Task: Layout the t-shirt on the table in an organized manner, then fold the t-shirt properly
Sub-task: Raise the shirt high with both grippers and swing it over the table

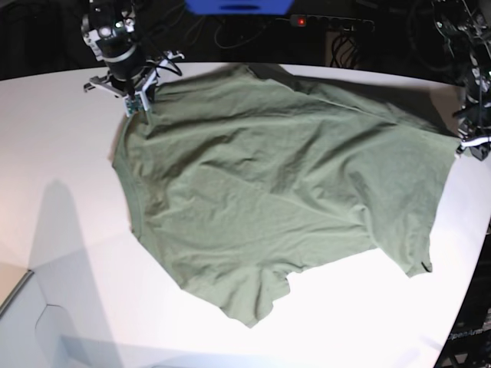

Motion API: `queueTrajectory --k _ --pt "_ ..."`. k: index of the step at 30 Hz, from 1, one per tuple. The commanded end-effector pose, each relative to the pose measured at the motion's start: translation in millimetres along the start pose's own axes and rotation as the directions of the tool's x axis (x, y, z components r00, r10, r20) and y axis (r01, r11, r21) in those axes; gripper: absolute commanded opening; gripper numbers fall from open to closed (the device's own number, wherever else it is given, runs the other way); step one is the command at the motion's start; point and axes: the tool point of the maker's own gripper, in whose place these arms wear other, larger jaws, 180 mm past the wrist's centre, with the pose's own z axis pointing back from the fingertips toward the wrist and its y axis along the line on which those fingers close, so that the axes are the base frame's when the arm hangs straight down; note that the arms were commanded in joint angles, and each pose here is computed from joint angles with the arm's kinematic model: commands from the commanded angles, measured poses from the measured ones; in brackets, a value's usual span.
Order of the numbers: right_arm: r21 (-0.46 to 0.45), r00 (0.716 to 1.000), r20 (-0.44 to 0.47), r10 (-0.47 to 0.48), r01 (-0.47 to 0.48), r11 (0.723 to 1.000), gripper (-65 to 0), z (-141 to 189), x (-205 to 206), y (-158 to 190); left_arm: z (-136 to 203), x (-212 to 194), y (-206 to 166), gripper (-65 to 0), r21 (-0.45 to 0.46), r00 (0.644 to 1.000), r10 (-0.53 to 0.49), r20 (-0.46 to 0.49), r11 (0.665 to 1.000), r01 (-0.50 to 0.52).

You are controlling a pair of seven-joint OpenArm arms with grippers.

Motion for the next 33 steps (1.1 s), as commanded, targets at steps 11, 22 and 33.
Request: queueTrajectory --k 11,22,33 --pt "-0.046 0.998 0.065 0.024 -0.021 0.999 -65.0 11.5 33.5 -13.3 1.9 24.3 -5.8 -64.9 -0.017 0.998 -0.011 0.069 1.0 0.013" --pt "-0.167 0.965 0.26 0.039 0.005 0.986 -65.0 17.2 113.0 -59.7 -4.4 65.2 -67.1 -64.9 -0.153 0.983 0.035 0.178 0.988 -0.008" --pt "-0.262 0.892 0.448 0.069 0.057 0.963 -65.0 19.7 225.8 -106.7 -35.0 65.6 -166.6 -64.9 -0.306 0.982 -0.035 0.185 0.948 0.091"
